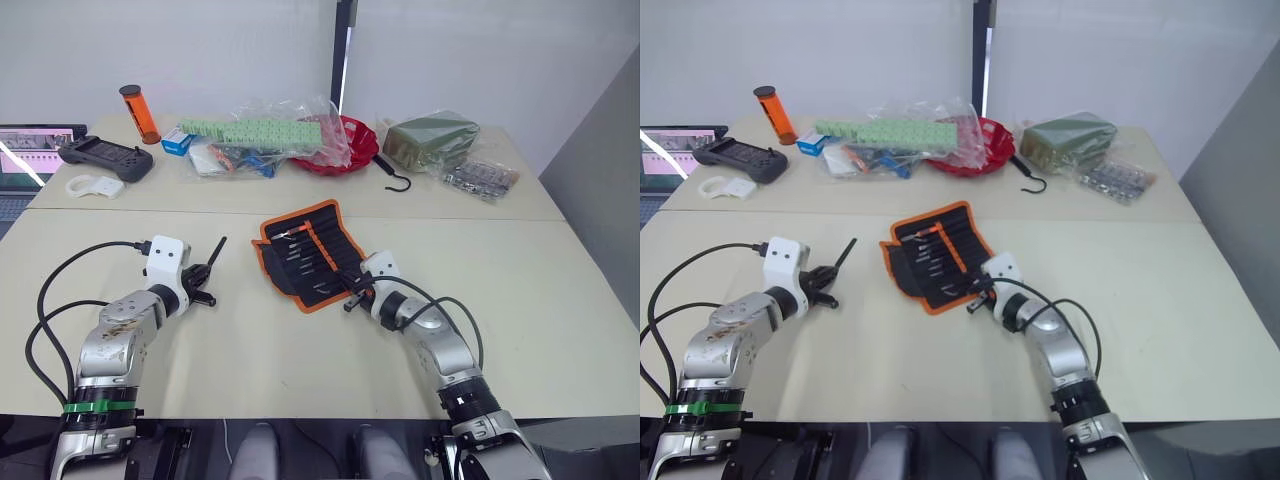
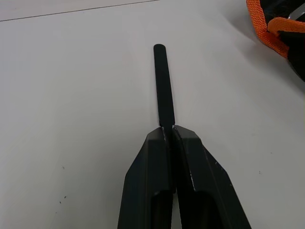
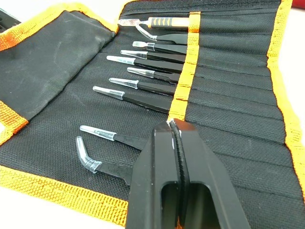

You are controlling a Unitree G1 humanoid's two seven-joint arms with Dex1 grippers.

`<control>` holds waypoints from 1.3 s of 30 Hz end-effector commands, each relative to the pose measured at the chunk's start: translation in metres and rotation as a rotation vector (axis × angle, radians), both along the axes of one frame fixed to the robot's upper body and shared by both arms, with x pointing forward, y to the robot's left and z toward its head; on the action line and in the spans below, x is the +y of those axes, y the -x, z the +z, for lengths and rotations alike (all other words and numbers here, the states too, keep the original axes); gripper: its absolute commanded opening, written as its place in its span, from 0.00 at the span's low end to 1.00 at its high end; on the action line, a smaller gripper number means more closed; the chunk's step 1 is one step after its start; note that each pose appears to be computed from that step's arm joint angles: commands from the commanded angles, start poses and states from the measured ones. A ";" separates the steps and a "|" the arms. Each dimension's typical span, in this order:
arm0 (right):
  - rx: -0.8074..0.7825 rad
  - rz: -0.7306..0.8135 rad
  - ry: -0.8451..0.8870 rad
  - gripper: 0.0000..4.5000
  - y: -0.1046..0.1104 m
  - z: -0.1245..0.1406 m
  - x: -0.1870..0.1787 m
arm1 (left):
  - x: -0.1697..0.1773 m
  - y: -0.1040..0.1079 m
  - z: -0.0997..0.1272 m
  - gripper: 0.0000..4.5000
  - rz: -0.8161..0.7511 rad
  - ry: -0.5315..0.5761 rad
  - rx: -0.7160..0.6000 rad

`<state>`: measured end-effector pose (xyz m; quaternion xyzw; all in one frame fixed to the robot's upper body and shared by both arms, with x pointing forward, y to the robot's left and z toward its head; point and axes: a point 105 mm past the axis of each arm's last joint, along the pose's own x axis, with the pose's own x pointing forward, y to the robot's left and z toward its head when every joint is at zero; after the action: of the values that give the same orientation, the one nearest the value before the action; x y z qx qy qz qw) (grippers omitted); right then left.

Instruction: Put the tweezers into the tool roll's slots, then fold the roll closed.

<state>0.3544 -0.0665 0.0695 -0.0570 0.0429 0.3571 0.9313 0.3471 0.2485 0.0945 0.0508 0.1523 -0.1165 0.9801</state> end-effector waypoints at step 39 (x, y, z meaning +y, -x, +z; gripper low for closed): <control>0.109 -0.088 0.082 0.00 0.020 -0.020 -0.029 | -0.136 0.001 0.069 0.01 -0.853 -0.264 0.121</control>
<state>0.3408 -0.0880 0.0771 -0.0793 0.0537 0.3269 0.9402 0.3429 0.1126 0.1543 0.2140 0.1992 -0.4992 0.8157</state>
